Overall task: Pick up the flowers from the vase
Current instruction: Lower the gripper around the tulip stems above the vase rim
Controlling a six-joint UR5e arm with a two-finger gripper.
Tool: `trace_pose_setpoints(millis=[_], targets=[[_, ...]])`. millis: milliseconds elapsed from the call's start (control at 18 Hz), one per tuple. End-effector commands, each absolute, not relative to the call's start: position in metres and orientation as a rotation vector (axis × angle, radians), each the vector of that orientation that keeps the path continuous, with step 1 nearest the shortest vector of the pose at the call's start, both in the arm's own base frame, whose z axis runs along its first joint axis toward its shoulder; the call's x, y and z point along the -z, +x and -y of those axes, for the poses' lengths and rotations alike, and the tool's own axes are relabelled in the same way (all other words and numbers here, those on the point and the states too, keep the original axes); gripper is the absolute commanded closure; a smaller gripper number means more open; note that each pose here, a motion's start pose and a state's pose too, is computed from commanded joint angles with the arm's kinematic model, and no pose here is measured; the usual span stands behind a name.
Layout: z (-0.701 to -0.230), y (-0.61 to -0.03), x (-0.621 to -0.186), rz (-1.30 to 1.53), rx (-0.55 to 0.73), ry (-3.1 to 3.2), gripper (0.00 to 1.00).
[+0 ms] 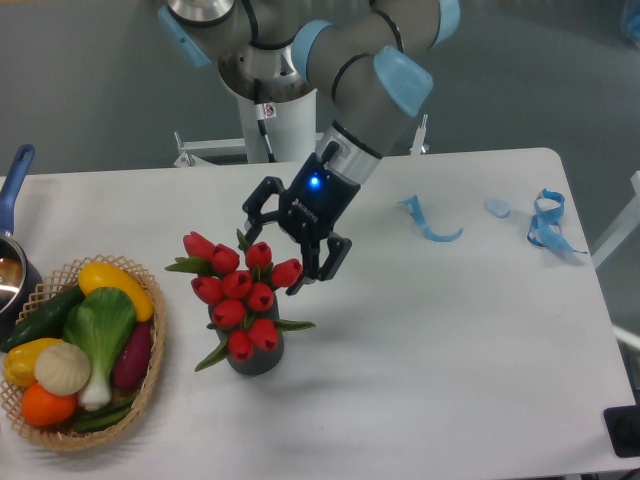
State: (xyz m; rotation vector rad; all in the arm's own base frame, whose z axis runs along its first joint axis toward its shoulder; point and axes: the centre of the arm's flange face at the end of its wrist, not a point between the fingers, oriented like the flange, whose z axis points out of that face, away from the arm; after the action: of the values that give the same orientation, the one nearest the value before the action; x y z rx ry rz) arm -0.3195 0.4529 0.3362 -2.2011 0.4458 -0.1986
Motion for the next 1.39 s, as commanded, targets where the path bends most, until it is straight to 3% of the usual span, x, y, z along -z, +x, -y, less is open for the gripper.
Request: trace_pose_setpoints(millis=[1222, 1389], targets=[[-0.483, -0.315, -0.323, -0.502, 0.232, -2.176, 0.00], [-0.485, -0.314, -0.323, -0.508, 0.233, -2.175, 0.09]])
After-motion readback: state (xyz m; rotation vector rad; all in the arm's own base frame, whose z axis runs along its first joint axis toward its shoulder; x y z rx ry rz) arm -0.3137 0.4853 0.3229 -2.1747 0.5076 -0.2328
